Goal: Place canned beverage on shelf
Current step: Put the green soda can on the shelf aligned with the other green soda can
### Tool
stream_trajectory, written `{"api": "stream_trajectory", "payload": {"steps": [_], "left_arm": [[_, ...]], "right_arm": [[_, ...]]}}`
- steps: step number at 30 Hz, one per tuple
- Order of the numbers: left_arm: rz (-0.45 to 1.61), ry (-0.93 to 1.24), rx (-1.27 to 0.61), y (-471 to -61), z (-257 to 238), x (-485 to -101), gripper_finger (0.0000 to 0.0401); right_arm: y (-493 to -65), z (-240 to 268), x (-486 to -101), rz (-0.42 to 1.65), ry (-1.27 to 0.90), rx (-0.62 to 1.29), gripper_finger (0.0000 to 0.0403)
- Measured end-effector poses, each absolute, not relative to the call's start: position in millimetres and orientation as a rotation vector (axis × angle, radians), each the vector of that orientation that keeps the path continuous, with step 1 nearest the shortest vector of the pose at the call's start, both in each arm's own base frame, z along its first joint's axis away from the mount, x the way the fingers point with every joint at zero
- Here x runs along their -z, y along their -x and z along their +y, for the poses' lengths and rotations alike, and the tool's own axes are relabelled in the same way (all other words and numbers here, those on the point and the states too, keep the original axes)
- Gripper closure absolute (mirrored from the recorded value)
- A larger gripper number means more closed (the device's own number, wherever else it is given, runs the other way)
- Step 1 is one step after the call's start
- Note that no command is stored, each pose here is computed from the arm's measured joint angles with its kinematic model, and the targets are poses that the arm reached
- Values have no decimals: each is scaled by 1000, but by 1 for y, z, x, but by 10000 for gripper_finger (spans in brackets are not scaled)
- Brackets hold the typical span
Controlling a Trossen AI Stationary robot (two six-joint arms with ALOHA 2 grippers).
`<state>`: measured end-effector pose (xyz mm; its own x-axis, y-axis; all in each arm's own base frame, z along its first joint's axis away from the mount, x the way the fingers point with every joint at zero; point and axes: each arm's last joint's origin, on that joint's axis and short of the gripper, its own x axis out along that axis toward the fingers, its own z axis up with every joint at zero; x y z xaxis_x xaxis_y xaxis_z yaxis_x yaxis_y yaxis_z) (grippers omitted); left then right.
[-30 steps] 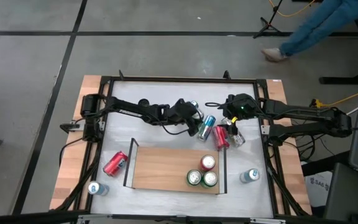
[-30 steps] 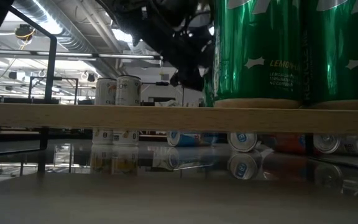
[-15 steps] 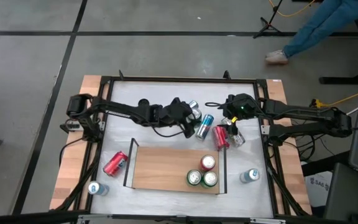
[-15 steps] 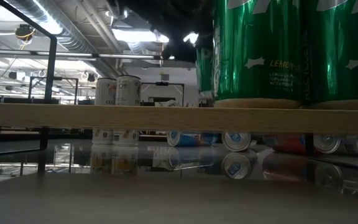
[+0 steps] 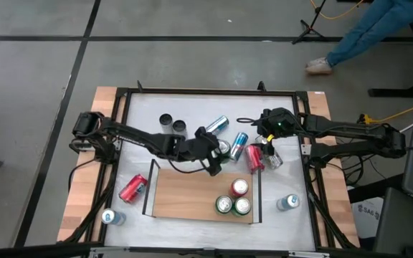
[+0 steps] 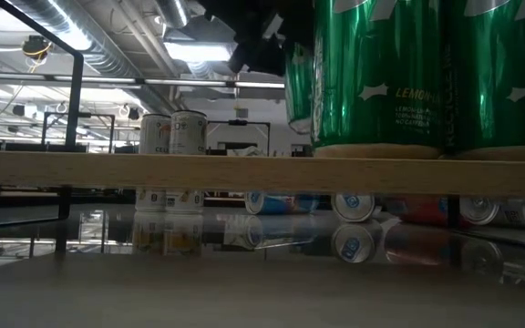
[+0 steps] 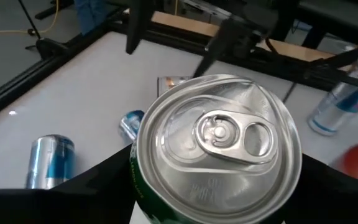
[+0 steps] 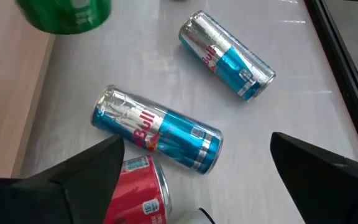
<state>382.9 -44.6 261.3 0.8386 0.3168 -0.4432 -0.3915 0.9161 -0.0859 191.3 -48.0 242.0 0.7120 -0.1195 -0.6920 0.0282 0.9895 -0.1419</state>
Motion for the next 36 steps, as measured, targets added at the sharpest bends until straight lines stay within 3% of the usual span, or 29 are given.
{"api": "stream_trajectory", "payload": {"steps": [18, 36], "left_arm": [[534, 233, -418, -343, -139, -246, 117], [542, 208, -290, -306, -203, -244, 117]], "right_arm": [[-191, -48, -242, 775, 124, 82, 8], [-191, -48, -242, 775, 124, 82, 8]]}}
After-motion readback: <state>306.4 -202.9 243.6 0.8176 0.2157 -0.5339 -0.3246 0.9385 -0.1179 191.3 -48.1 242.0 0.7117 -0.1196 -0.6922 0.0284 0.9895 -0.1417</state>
